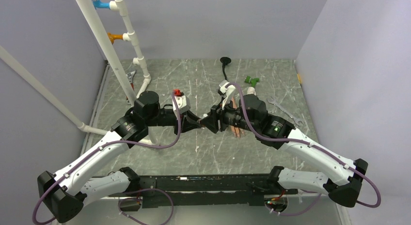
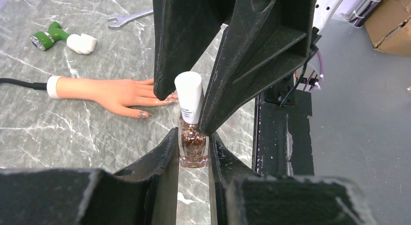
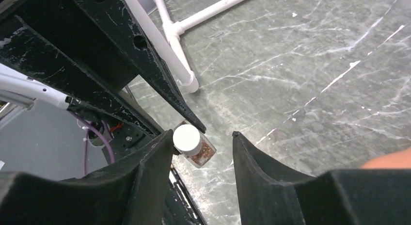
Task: Paint the nails
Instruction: Screw the nail polish bottle.
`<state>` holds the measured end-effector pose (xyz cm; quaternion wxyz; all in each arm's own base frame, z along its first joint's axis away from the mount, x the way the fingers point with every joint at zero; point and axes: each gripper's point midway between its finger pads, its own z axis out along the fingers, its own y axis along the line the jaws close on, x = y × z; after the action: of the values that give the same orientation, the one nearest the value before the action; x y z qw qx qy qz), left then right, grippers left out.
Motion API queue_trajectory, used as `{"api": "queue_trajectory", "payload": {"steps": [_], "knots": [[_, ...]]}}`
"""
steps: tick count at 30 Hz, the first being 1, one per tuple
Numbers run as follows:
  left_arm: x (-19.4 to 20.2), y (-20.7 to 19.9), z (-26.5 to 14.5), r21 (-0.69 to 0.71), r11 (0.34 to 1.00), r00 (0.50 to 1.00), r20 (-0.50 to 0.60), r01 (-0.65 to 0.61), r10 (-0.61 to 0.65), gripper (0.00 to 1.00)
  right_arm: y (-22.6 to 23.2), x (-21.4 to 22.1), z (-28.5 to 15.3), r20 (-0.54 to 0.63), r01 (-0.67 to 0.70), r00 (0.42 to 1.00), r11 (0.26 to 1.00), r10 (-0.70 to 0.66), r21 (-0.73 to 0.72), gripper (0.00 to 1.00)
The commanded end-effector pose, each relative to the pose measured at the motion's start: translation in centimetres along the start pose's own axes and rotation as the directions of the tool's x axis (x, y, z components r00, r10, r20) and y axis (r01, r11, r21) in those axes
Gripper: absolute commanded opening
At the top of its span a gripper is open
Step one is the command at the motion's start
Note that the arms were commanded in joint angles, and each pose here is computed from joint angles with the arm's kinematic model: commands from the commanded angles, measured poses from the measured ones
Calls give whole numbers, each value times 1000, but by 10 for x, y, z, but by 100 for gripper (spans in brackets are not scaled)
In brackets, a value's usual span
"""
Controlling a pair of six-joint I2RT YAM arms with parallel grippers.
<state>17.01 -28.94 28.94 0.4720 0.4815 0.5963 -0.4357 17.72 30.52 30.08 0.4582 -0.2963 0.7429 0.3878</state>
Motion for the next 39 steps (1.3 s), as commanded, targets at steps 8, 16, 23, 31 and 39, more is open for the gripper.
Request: {"api": "queue_trajectory", "payload": {"steps": [8, 16, 23, 31, 39], "knots": [[-32, 1, 1, -3, 997, 993, 90, -82, 82, 0, 19, -20, -29, 76, 72, 995, 995, -66, -76, 88], [-31, -4, 2, 32, 996, 993, 88, -87, 84, 0, 36, -24, -54, 143, 170, 979, 971, -147, -169, 96], [-32, -16, 1, 97, 989, 989, 104, -111, 101, 0, 37, -25, -53, 172, 257, 960, 942, -223, -216, 93], [-31, -24, 1, 148, 981, 989, 100, -124, 110, 0, 31, -33, -55, 202, 328, 938, 909, -282, -257, 79], [-30, -24, 1, 153, 981, 990, 94, -121, 107, 0, 28, -34, -46, 209, 364, 926, 890, -315, -275, 61]]}}
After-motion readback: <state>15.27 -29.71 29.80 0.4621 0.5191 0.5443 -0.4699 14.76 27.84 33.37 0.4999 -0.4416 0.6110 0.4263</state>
